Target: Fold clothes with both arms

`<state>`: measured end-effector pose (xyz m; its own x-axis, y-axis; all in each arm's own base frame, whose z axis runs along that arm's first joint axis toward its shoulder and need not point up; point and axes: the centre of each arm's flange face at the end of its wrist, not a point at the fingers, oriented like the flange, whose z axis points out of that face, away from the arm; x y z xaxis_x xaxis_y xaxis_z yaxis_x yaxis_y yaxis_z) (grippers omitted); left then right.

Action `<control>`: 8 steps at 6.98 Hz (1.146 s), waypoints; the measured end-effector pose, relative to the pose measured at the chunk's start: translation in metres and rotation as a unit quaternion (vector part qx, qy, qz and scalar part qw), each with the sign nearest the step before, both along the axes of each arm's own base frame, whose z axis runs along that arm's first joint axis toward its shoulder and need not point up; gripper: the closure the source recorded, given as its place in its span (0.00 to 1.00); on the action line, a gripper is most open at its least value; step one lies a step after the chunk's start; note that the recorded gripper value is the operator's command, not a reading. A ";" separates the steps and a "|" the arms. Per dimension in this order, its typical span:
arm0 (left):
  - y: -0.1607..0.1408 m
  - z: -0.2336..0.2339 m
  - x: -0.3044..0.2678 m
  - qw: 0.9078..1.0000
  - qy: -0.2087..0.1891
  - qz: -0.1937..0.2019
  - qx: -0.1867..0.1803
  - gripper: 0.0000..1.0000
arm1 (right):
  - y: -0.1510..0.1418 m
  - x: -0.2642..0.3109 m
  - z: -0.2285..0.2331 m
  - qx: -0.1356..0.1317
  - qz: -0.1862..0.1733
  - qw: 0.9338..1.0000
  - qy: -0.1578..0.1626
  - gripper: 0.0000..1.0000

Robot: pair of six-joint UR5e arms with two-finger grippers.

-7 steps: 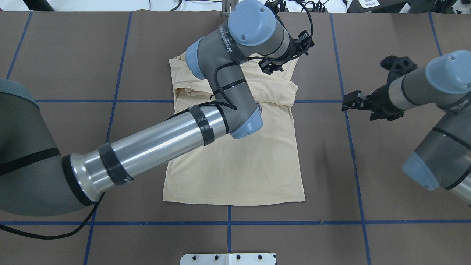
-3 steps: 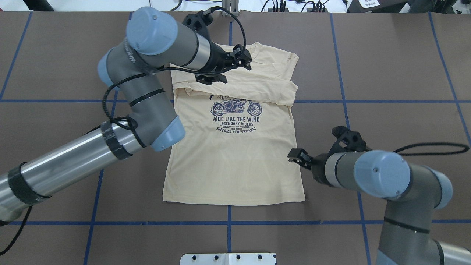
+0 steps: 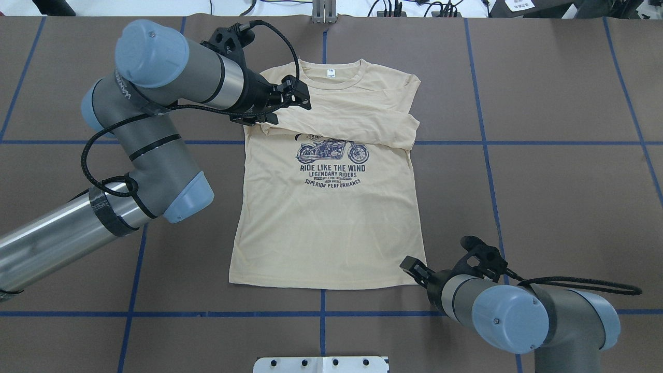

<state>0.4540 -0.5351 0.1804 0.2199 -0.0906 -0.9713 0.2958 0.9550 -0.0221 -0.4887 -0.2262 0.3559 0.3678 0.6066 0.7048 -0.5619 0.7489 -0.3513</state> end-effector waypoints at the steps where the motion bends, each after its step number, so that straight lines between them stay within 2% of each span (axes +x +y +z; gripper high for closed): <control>1: 0.001 0.003 -0.001 1.000 -0.001 0.000 0.000 0.16 | 0.003 -0.001 0.000 -0.010 0.007 1.000 0.001 0.15; 3: 0.001 0.005 -0.001 1.000 -0.003 0.001 -0.001 0.16 | 0.003 -0.002 0.005 -0.016 0.011 1.000 0.006 0.18; 5: 0.002 0.006 -0.001 1.000 -0.003 0.001 -0.001 0.16 | 0.004 -0.002 0.008 -0.018 0.011 1.000 0.009 0.37; 7: 0.002 0.007 -0.001 1.000 -0.003 0.000 -0.002 0.16 | 0.004 -0.003 0.008 -0.019 0.011 1.000 0.014 0.39; 8: 0.001 0.008 -0.001 1.000 -0.003 0.000 -0.002 0.16 | 0.004 -0.004 0.009 -0.019 0.011 1.000 0.017 0.47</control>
<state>0.4527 -0.5336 0.1880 0.2261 -0.0945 -0.9695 0.2967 0.9547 -0.0238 -0.4923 -0.2221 0.3652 0.3780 0.6409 0.6681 -0.5906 0.7226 -0.3591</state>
